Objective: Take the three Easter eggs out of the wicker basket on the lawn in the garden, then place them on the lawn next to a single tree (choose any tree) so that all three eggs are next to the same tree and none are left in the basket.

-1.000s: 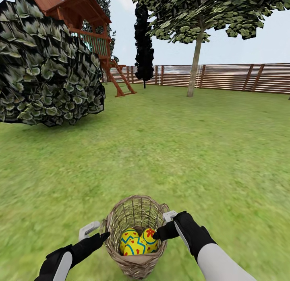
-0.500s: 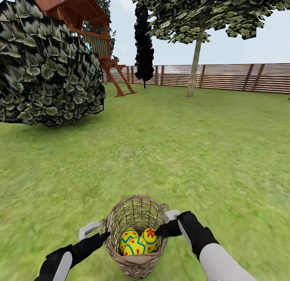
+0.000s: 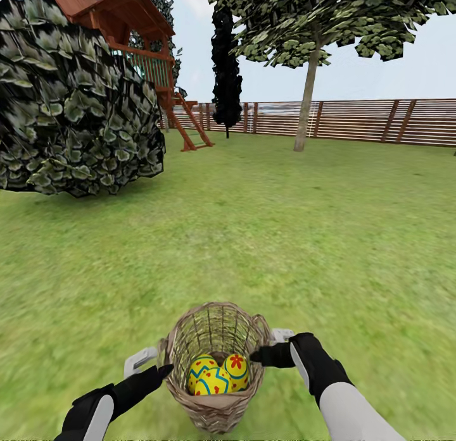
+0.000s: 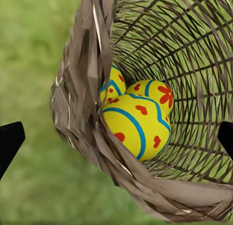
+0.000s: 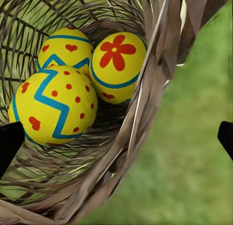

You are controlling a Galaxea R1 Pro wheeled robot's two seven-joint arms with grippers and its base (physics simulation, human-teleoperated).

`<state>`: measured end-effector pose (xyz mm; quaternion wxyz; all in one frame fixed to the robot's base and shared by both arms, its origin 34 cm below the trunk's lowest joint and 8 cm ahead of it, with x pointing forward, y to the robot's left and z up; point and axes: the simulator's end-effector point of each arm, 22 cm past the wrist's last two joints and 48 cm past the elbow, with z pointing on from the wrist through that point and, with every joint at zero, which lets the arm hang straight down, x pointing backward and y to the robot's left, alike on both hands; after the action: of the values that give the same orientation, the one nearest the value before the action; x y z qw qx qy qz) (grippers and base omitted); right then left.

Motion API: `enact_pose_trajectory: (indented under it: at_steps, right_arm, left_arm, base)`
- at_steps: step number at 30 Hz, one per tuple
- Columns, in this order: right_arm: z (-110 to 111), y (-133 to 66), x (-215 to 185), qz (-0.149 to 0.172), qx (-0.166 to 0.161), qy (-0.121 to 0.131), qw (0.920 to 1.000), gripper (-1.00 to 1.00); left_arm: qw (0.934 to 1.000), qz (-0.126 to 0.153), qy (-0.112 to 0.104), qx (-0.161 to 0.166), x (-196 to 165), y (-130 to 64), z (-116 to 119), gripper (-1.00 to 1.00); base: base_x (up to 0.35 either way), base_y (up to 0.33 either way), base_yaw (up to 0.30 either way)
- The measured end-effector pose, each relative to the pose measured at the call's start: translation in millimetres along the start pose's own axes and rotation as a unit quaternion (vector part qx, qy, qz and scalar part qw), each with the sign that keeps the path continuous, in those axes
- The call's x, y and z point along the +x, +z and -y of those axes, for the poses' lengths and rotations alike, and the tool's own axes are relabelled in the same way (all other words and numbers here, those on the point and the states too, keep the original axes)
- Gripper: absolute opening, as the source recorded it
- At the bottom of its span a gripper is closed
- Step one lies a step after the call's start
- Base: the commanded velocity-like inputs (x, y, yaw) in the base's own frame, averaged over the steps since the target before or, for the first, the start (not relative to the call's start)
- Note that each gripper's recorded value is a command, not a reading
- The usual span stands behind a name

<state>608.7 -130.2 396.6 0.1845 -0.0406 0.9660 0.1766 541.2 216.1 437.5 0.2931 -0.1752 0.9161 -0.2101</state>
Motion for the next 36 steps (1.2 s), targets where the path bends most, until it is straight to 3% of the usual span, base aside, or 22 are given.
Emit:
enact_pose_trajectory:
  at_steps: [9, 36]
  right_arm:
    - [10.9, 15.1, 10.6, 0.004, 0.007, 0.006, 0.9999, 1.00]
    - [12.9, 20.5, 14.9, 0.003, 0.009, 0.003, 1.0000, 1.00]
  left_arm:
    - [1.0000, 0.000, 0.000, 0.000, 12.9, 11.8, -10.6, 1.00]
    - [1.0000, 0.000, 0.000, 0.003, 17.3, 15.7, -12.9, 1.00]
  base:
    - [0.000, 0.000, 0.000]
    - [0.000, 0.000, 0.000]
